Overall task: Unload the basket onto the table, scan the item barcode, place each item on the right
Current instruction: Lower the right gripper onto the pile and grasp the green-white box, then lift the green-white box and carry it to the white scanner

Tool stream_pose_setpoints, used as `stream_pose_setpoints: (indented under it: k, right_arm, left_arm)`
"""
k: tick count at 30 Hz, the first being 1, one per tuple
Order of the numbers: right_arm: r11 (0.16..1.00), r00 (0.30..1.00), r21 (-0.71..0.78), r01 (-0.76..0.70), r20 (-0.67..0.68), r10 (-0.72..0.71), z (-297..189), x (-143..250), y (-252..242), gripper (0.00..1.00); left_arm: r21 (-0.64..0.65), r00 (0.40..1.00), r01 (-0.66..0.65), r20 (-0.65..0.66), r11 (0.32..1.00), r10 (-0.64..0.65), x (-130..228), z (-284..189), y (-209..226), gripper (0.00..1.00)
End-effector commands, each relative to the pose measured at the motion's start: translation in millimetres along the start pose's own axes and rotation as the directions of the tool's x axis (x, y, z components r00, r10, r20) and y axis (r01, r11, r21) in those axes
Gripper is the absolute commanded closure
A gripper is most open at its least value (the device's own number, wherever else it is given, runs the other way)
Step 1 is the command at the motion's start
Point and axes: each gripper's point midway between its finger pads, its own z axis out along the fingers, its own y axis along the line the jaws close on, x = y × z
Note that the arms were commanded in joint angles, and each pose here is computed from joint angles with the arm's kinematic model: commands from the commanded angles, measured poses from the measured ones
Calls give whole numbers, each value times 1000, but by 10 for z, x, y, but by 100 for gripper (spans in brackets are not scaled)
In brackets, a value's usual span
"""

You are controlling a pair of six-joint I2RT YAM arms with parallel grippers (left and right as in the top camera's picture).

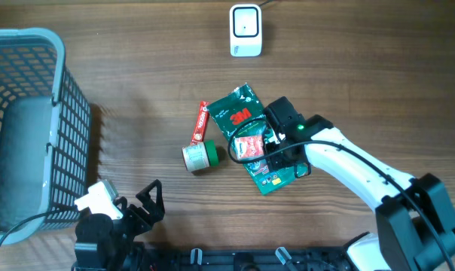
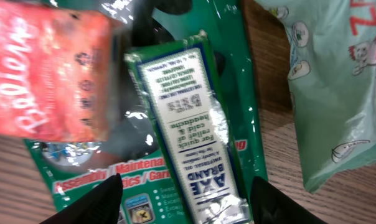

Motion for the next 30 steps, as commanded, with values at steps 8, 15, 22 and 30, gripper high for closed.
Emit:
stream_pose_setpoints:
  k: [8, 15, 22, 30]
  right_arm:
    - [996, 1000, 83, -19, -20, 21, 162, -6, -208, 45]
    - [993, 992, -47, -109, -64, 106, 220, 36, -17, 74]
    - [958, 988, -249, -145, -93, 125, 129, -18, 345, 91]
    - [935, 990, -329, -136, -78, 116, -389, -175, 484, 96]
  left_arm:
    - [-2, 1000, 6, -4, 1000, -6, 12, 13, 10, 0]
    - [-2, 1000, 6, -4, 1000, -6, 12, 13, 10, 0]
    - [-3, 1000, 6, -4, 1000, -6, 11, 13, 10, 0]
    - [-2, 1000, 6, -4, 1000, -6, 12, 13, 10, 0]
